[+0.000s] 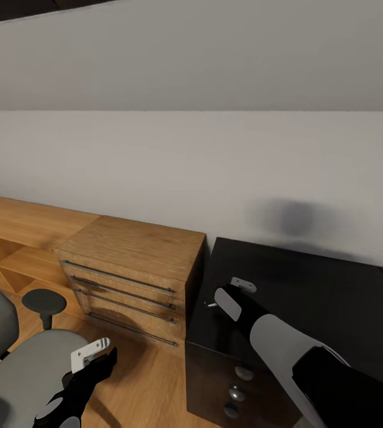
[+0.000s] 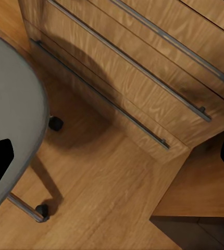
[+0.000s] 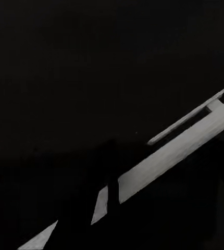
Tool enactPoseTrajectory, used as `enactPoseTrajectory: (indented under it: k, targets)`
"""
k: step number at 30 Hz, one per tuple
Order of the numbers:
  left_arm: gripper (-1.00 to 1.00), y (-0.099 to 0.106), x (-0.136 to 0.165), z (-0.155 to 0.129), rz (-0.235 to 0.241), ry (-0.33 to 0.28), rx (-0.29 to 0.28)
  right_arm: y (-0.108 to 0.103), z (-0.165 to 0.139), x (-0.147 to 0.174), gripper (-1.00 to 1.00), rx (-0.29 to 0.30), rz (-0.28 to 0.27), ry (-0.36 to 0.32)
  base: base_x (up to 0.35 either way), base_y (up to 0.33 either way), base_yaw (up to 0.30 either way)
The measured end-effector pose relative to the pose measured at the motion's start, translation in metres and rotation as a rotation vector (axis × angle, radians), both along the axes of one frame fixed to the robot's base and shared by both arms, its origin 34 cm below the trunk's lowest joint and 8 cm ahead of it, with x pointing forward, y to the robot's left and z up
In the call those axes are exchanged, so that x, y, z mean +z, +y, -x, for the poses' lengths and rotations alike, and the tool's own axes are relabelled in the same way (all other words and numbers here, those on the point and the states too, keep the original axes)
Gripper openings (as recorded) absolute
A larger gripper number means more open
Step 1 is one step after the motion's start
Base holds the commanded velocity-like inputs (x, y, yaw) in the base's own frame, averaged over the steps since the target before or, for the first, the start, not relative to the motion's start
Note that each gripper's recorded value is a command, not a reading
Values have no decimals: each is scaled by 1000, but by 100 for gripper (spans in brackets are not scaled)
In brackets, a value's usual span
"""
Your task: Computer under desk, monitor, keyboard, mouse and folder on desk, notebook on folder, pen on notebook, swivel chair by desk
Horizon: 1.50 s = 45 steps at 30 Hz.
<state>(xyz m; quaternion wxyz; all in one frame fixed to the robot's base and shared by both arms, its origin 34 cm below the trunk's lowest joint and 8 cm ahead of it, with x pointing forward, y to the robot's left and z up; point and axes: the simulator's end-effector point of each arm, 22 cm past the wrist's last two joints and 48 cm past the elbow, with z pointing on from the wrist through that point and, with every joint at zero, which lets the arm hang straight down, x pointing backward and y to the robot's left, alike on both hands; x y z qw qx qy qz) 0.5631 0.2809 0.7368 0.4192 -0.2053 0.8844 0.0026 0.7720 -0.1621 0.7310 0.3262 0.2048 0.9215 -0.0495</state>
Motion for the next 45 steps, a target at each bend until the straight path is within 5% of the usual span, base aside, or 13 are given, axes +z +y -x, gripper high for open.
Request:
enactPoseTrajectory:
  k: [29,45]
  targets:
    - [100,0,0,0,-1,1,-2,-1,1,0,-100,-10,1,5,0,0,0]
    - [100,-2,25,0,-1,3,-7,2,-7,41,-100,-22,7,-22,-44,0,0]
